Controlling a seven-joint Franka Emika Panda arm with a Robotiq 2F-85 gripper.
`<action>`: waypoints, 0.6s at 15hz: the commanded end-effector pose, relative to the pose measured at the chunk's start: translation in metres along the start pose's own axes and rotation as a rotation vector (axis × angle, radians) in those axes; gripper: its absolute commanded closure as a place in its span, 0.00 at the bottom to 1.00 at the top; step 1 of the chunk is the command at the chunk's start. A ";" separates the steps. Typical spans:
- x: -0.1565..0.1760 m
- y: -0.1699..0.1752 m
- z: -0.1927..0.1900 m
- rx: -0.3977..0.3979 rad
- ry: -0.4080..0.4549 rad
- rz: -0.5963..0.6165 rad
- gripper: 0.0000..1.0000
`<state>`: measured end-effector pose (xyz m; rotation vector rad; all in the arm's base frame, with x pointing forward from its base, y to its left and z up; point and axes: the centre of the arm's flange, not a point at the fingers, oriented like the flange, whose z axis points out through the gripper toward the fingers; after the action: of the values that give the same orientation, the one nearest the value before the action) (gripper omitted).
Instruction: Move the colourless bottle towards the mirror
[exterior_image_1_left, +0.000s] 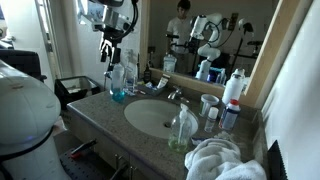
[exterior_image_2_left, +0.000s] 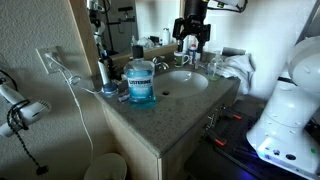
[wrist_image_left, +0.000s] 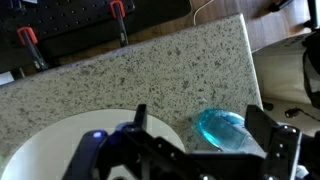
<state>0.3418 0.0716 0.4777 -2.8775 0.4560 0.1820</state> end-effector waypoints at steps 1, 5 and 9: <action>0.023 0.003 -0.011 0.001 0.066 0.183 0.00; 0.064 0.034 -0.031 0.003 0.161 0.385 0.00; 0.103 0.082 -0.054 -0.020 0.281 0.578 0.00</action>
<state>0.3917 -0.0140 0.4916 -2.7638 1.1345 -0.0646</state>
